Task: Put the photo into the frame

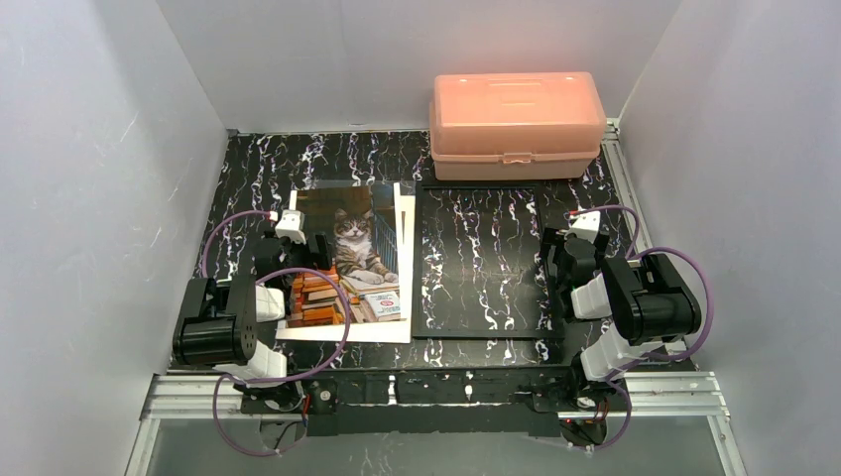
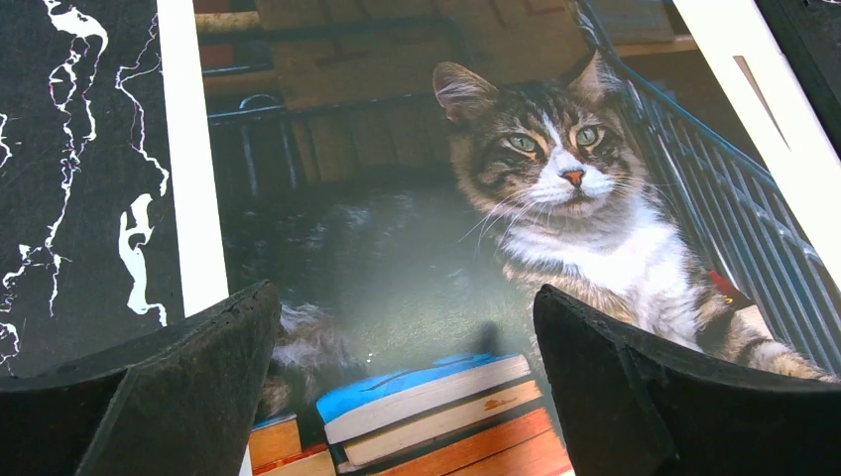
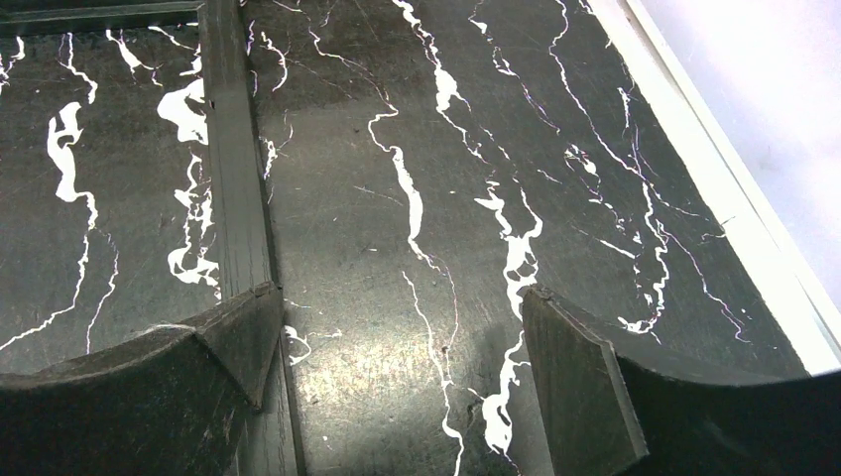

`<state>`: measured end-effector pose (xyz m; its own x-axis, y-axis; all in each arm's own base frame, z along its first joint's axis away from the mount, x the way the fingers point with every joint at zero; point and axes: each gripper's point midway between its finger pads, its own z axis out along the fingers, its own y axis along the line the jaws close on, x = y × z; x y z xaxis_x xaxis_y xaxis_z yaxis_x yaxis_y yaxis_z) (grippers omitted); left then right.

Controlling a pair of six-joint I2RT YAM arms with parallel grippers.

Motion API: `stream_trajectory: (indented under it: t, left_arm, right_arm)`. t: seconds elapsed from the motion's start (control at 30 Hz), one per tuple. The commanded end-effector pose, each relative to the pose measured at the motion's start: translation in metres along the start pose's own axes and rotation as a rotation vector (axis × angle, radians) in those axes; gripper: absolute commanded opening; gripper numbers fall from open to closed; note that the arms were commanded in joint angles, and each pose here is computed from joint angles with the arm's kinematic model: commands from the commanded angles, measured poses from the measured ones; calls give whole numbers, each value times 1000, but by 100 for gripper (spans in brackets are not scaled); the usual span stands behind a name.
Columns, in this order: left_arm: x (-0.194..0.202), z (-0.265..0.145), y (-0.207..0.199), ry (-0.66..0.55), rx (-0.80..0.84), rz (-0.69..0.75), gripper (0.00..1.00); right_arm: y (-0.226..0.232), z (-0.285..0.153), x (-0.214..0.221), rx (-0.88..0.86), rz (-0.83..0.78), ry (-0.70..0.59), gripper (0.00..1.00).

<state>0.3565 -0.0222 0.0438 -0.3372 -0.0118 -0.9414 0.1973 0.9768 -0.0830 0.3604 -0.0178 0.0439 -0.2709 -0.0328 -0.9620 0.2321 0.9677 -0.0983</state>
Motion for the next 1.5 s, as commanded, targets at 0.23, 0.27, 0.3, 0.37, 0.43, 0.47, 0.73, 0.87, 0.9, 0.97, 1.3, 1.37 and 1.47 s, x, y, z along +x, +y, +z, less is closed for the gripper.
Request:
stream_trajectory:
  t: [0.23, 0.27, 0.3, 0.37, 0.43, 0.47, 0.73, 0.87, 0.9, 0.97, 1.3, 1.37, 1.47]
  left_arm:
    - [-19, 3, 4, -53, -13, 11, 98]
    - [-19, 3, 4, -53, -13, 12, 98]
    - [-18, 3, 4, -52, -12, 12, 98]
    - [-18, 3, 4, -51, -15, 12, 98]
    - [-19, 3, 4, -53, -12, 11, 98]
    - [-21, 3, 3, -59, -9, 10, 98]
    - [-71, -11, 8, 204, -3, -105, 98]
    - [-92, -28, 20, 309, -44, -113, 98]
    - [-99, -32, 25, 320, -57, -128, 98]
    - [-115, -39, 32, 348, -72, -177, 98]
    - [-128, -76, 48, 584, -141, -230, 98]
    - [-126, -83, 51, 592, -161, -217, 98]
    - [-123, -94, 51, 611, -173, -219, 98]
  right_arm:
    - [2, 6, -21, 0, 0, -70, 99]
    - [2, 7, -22, -1, -1, -70, 99]
    - [3, 7, -22, -1, 0, -68, 99]
    - [3, 7, -21, -1, -1, -65, 99]
    - [2, 7, -21, 1, -1, -65, 99]
    - [2, 7, -21, 1, 0, -65, 99]
    - [-23, 8, -62, 220, 50, 108, 99]
    - [8, 3, -91, 95, 188, 192, 99]
    - [28, -1, -101, -12, 266, 192, 99]
    - [69, -16, -120, -252, 374, 199, 99]
    - [175, -91, -110, -330, 62, 346, 99]
    - [197, -105, -94, -318, -1, 401, 99]
    - [236, -122, -82, -353, -70, 409, 97]
